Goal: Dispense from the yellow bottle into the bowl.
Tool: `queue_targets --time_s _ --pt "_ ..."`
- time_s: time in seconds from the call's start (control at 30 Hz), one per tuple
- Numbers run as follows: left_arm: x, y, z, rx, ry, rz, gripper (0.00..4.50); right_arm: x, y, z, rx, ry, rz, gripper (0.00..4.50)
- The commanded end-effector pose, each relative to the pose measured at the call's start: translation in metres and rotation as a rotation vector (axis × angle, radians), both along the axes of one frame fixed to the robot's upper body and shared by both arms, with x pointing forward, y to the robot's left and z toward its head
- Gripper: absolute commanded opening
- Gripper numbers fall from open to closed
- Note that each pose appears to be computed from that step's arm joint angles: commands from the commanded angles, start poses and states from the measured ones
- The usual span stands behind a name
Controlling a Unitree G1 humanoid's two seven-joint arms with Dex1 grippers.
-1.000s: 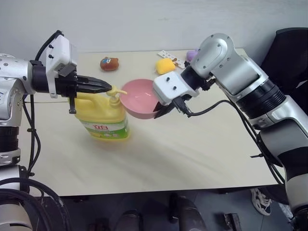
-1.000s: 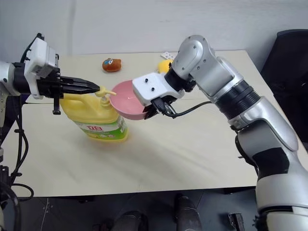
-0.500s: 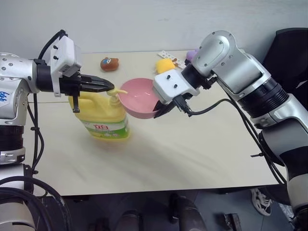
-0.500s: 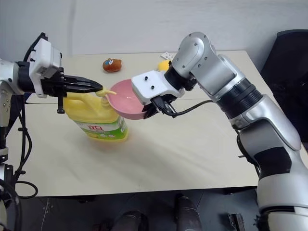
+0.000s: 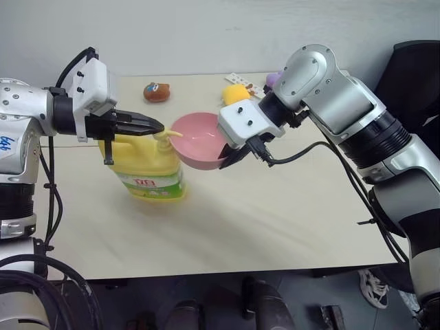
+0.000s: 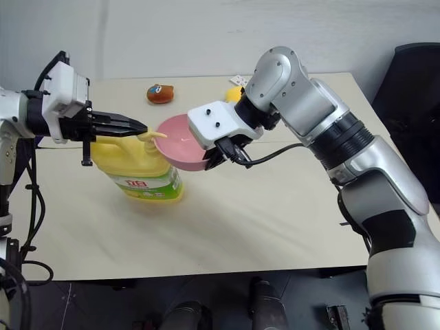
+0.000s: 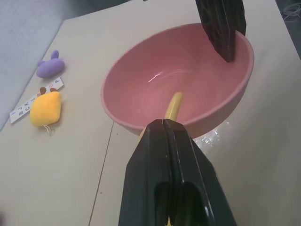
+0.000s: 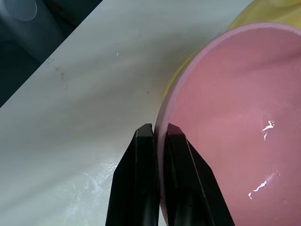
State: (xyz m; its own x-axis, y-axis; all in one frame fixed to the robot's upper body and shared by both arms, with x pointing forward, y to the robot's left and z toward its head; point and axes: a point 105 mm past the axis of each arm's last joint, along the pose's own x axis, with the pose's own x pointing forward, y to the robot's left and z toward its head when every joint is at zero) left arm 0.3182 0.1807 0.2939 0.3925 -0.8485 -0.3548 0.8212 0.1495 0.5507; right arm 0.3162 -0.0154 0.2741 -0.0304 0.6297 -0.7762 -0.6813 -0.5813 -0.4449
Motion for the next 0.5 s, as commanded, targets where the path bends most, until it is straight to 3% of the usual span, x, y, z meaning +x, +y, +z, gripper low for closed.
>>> queue_targets --time_s 0.03,0.5 --pt "0.007 0.006 -0.043 0.13 0.132 0.033 0.03 -0.011 0.001 0.013 -0.022 -0.006 0.056 0.0" --pt "0.017 0.009 -0.08 0.293 0.176 0.008 0.03 -0.012 0.005 0.012 -0.023 -0.005 0.066 0.0"
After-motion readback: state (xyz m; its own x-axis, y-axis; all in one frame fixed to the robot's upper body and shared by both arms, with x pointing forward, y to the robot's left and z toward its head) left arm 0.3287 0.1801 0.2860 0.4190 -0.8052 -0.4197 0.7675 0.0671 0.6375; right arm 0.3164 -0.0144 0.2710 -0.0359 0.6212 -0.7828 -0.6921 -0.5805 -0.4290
